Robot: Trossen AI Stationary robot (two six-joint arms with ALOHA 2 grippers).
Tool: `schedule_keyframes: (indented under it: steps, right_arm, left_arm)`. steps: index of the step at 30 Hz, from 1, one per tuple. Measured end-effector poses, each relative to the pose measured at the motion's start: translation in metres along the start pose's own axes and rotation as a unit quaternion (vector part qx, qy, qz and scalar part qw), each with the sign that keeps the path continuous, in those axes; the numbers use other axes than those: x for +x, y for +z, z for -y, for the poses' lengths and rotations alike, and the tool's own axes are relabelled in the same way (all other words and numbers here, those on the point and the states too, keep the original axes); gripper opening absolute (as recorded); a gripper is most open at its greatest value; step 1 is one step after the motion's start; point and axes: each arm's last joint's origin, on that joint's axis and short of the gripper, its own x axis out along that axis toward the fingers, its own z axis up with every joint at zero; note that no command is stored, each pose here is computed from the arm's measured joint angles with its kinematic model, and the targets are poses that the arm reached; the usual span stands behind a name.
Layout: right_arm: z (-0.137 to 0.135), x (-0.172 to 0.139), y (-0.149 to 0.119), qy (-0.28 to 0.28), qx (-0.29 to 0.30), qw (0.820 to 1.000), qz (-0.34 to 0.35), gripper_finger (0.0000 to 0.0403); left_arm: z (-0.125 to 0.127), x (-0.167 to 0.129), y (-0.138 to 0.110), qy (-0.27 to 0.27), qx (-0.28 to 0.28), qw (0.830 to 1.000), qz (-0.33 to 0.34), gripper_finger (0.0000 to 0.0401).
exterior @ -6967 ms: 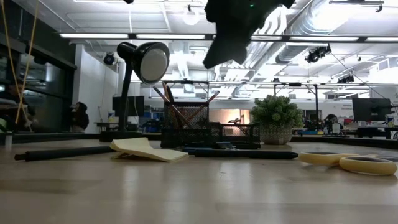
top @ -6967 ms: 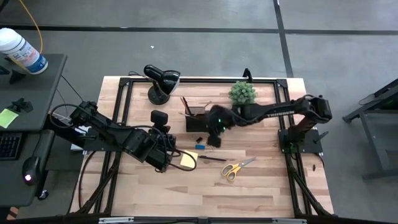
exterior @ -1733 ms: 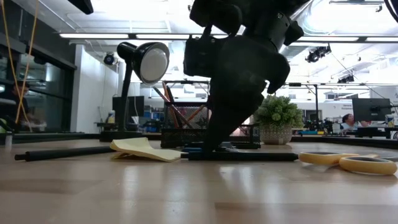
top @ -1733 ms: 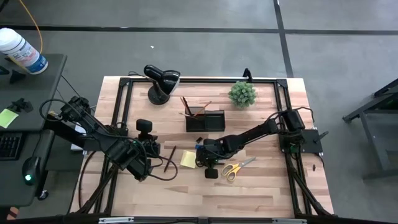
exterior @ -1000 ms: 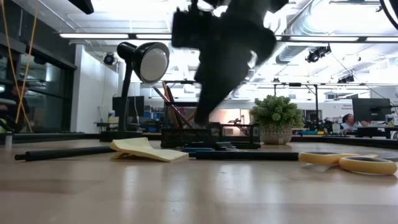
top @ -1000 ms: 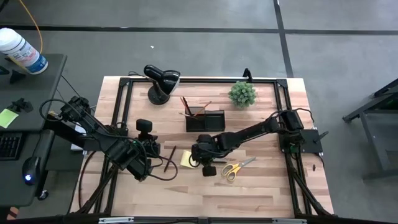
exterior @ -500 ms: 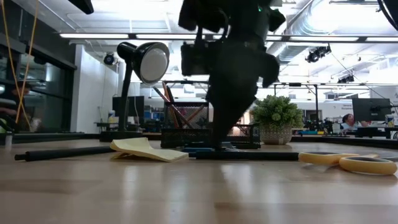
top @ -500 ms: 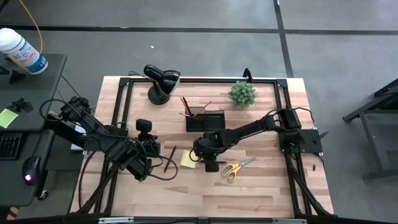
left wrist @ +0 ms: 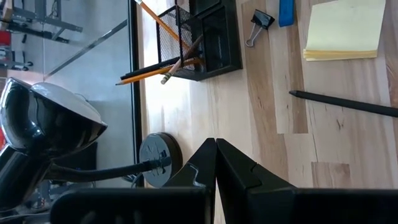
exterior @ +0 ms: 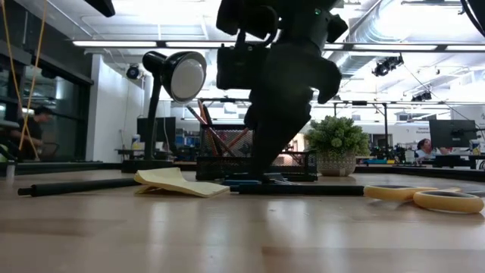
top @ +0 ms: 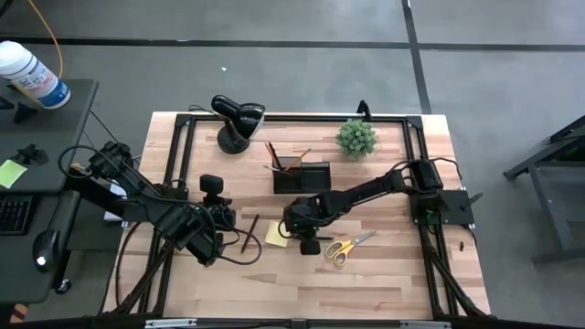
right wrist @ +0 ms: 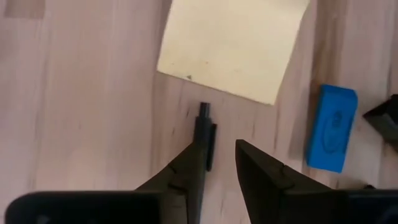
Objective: Pick and place office supplies into organizer
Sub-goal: Put the right black pen into the black desk organizer
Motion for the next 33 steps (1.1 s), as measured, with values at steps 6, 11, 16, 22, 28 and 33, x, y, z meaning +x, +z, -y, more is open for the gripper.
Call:
schedule_keyframes:
  steps: [6, 11, 16, 22, 28, 33]
  right_arm:
    - [0.002, 0.015, -0.003, -0.002, 0.001, 1.0, -0.011, 0.0079]
    - [-0.002, 0.018, -0.004, 0.014, -0.002, 1.0, -0.017, 0.008]
    - [-0.003, 0.017, -0.002, 0.016, 0.005, 1.0, -0.02, 0.0078]
    - [-0.011, 0.004, 0.012, 0.035, -0.026, 0.999, -0.03, 0.0079]
    - [-0.026, -0.008, 0.016, 0.055, -0.086, 0.994, -0.049, 0.0072]
    - [-0.038, -0.004, 0.004, 0.074, -0.119, 0.987, -0.082, 0.0071]
  left_arm:
    - [0.0, 0.0, 0.0, 0.003, 0.0, 1.0, 0.002, 0.0001]
    - [0.0, 0.0, 0.0, 0.002, -0.002, 1.0, 0.001, 0.0001]
    - [0.0, 0.0, 0.0, 0.002, -0.001, 1.0, 0.001, 0.0001]
    - [0.0, 0.0, 0.0, 0.003, -0.001, 1.0, 0.001, 0.0001]
    - [0.0, 0.0, 0.0, 0.002, -0.001, 1.0, 0.001, 0.0001]
    - [0.0, 0.0, 0.0, 0.002, -0.005, 1.0, 0.001, 0.0001]
